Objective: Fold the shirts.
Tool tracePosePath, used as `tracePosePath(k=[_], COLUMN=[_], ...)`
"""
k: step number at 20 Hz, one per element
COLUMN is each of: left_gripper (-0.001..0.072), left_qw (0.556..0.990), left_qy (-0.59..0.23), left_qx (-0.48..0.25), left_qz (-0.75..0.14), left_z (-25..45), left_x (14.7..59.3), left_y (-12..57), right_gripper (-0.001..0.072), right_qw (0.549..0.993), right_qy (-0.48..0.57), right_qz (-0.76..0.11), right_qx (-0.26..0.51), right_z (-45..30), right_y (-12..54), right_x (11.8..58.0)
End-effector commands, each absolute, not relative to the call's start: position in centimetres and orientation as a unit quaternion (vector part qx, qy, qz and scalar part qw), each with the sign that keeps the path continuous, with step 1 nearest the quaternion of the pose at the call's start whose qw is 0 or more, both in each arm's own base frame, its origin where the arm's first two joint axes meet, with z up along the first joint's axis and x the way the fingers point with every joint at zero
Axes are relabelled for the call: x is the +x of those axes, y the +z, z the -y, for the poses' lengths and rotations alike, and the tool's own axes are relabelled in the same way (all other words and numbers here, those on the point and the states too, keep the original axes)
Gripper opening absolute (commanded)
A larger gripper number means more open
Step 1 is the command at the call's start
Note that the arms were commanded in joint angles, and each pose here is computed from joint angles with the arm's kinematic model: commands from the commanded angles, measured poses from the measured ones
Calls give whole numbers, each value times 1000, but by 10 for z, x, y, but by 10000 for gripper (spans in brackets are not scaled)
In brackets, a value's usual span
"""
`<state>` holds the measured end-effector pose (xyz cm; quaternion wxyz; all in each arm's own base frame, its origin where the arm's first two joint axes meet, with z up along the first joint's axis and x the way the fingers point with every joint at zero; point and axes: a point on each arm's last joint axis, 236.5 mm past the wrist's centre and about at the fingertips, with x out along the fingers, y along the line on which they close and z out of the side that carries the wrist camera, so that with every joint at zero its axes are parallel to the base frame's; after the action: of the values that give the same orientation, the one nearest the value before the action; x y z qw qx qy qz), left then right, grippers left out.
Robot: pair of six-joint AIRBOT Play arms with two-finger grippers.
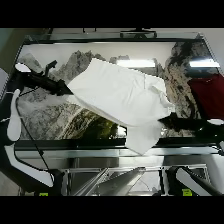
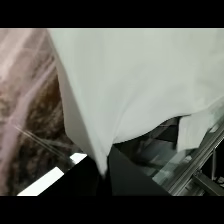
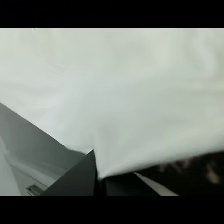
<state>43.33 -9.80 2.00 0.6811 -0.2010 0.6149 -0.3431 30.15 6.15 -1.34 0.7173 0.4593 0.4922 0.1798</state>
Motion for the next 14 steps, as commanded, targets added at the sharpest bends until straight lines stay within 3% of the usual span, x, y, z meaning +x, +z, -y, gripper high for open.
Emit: tracePosePath(k=[1, 5, 8, 11, 14], left_gripper=[-1, -1, 22, 23, 23], left_qw=[719, 790, 879, 933, 933], left_qy=[-384, -468, -420, -336, -333], left_qx=[-216, -212, -124, -43, -33], left_qz=[-537, -334, -191, -122, -129], left_z=[106, 130, 119, 99, 99], left_x=[407, 361, 317, 290, 290], left_y=[88, 247, 349, 394, 390], right_gripper=[28, 29, 29, 29, 29], right_qw=[789, 898, 946, 964, 972], right_qy=[290, 341, 288, 212, 197], right_qz=[-341, -105, 73, 146, 118], right_qx=[422, 257, 132, 71, 55], right_z=[-72, -86, -90, -80, -72], right_y=[135, 339, 456, 494, 479], right_x=[333, 307, 257, 227, 240])
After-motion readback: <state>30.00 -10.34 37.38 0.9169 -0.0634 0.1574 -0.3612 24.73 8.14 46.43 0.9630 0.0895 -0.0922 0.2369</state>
